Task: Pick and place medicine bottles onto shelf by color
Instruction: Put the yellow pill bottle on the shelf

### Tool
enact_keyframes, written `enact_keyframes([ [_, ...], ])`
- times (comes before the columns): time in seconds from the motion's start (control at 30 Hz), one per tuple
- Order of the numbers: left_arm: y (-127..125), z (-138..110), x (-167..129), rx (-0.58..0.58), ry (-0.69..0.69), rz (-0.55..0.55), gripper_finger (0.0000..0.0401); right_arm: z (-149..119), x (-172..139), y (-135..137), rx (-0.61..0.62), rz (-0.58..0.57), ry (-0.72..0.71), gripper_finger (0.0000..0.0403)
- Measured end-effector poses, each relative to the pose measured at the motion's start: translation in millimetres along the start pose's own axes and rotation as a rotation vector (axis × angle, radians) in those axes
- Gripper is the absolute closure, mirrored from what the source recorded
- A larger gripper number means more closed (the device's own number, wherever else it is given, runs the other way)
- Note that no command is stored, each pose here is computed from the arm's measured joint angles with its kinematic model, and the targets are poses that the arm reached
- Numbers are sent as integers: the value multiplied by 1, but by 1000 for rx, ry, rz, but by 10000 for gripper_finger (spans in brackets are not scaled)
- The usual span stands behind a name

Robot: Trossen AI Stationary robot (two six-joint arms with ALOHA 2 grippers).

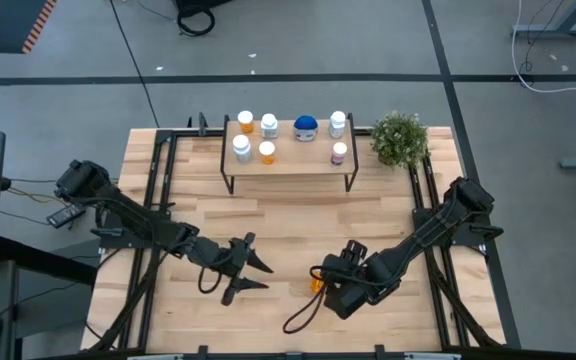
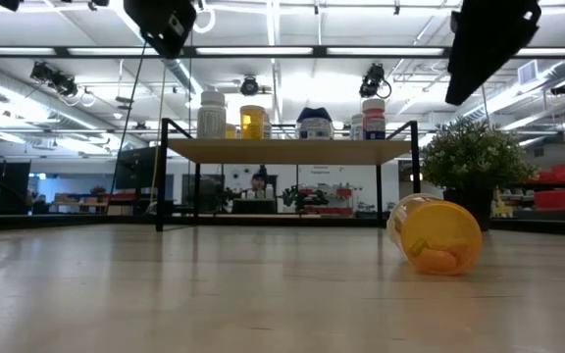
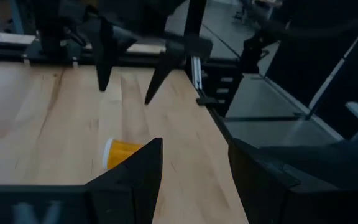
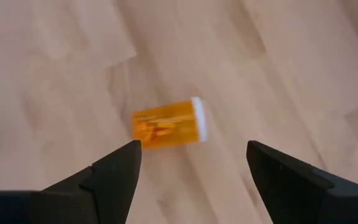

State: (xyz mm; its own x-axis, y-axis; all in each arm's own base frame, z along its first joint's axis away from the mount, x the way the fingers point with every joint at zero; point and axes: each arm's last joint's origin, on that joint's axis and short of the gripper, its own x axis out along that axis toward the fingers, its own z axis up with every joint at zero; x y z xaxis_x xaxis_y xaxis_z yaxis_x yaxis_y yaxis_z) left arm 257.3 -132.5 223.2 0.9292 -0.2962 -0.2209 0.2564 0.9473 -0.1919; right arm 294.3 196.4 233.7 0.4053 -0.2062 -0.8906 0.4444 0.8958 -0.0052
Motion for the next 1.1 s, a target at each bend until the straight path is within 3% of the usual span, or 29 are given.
enact_keyframes([
  [0.13, 0, 1, 12, -10, -43, 0, 211, -10, 7, -2, 19, -32, -20, 102],
  [0.57, -12, -3, 77, 14, 6, 7, 211, -19, 17, -5, 23, -69, -60, 103],
  [0.7, -16, -14, 100, -112, 41, 13, 211, -23, 18, -5, 31, -66, -31, 106],
  [0.83, -7, -26, 122, -279, 95, 101, 211, -34, 14, 0, 109, 4, 109, 109],
  [0.97, 6, -24, 135, -318, 200, 205, 211, -52, 6, 10, 198, 53, 215, 109],
  [1.1, 25, -2, 141, -302, 324, 311, 211, -74, -6, 19, 185, 75, 231, 109],
])
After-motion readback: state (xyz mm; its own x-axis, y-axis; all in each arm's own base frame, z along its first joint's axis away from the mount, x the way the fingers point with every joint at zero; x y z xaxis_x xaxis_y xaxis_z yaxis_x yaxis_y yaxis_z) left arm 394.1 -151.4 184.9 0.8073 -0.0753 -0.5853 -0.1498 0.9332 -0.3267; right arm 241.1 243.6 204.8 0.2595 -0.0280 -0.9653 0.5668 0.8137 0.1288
